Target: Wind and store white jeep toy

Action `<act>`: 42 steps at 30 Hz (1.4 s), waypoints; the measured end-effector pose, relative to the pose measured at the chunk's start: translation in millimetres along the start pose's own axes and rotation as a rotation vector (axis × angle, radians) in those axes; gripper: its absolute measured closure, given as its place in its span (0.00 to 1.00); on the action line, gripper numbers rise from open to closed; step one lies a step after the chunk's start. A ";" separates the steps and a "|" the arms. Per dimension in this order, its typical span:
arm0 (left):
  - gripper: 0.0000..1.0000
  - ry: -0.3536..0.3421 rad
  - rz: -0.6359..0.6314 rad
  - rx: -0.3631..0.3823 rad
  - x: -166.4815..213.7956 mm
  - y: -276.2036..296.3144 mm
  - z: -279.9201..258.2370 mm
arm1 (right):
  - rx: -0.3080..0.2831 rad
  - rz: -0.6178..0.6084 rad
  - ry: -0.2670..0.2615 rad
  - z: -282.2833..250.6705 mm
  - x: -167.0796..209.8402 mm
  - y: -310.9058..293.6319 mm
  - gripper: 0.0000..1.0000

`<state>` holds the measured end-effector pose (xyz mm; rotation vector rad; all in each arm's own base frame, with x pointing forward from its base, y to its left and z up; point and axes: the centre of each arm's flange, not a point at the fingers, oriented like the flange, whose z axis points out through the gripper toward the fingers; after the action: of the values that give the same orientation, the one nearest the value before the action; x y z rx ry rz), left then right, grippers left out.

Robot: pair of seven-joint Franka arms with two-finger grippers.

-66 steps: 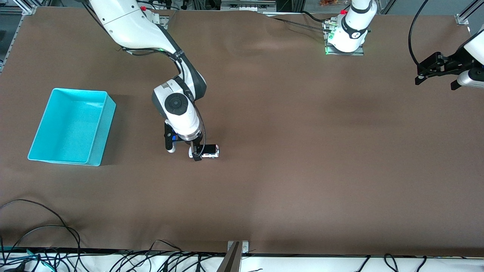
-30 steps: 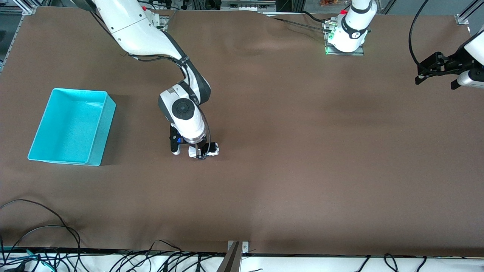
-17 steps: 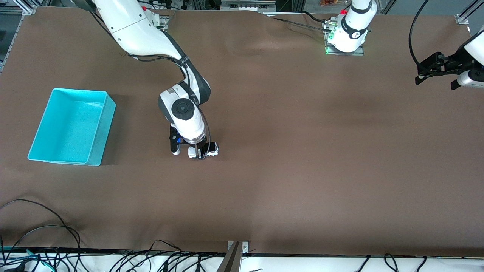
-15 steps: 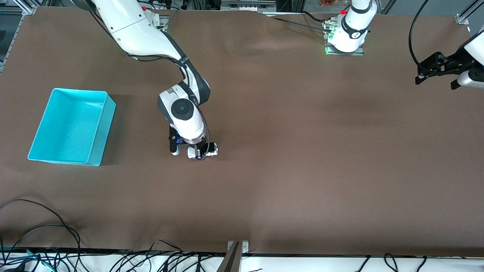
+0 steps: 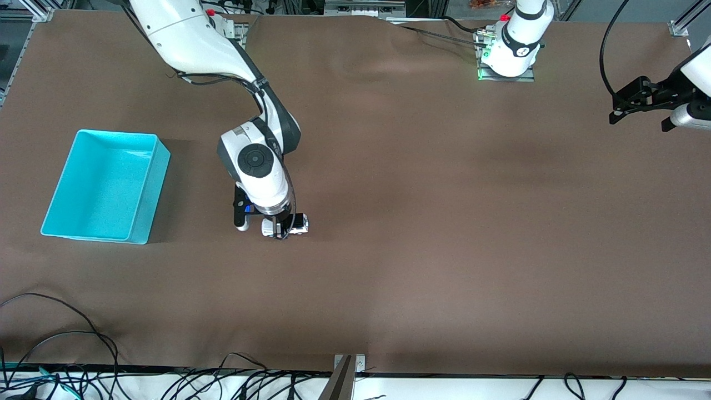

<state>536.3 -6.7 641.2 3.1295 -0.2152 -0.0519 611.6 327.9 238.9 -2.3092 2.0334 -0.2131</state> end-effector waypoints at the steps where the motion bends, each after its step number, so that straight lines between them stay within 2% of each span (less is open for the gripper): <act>1: 0.00 0.000 0.000 0.000 0.0 0.0 0.0 | 0.001 0.000 0.001 -4.5 2.9 -1.7 0.48; 7: 0.00 0.000 0.000 0.000 0.0 0.0 0.0 | -0.010 -0.002 0.015 -27.9 23.0 -9.5 0.48; 14: 0.00 0.000 0.000 0.000 0.0 0.0 0.0 | -0.039 -0.064 0.032 -56.1 46.2 -14.8 0.48; 15: 0.00 0.000 0.000 0.000 0.0 0.0 0.0 | -0.043 -0.087 0.032 -78.0 66.8 -20.3 0.48; 20: 0.00 0.000 0.000 0.000 0.0 0.0 0.0 | -0.064 -0.134 0.027 -90.3 79.7 -21.2 0.48; 33: 0.00 0.000 0.000 0.000 0.0 -0.2 0.0 | -0.213 -0.432 -0.062 -157.1 171.0 -11.3 0.48; 42: 0.00 0.000 -0.002 0.000 -0.2 -1.3 0.0 | -0.283 -0.603 -0.101 -163.0 199.4 6.3 0.48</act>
<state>536.3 -5.4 641.2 3.1296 -0.2115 -0.0521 606.8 137.4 412.3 -2.9784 1.3389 0.1801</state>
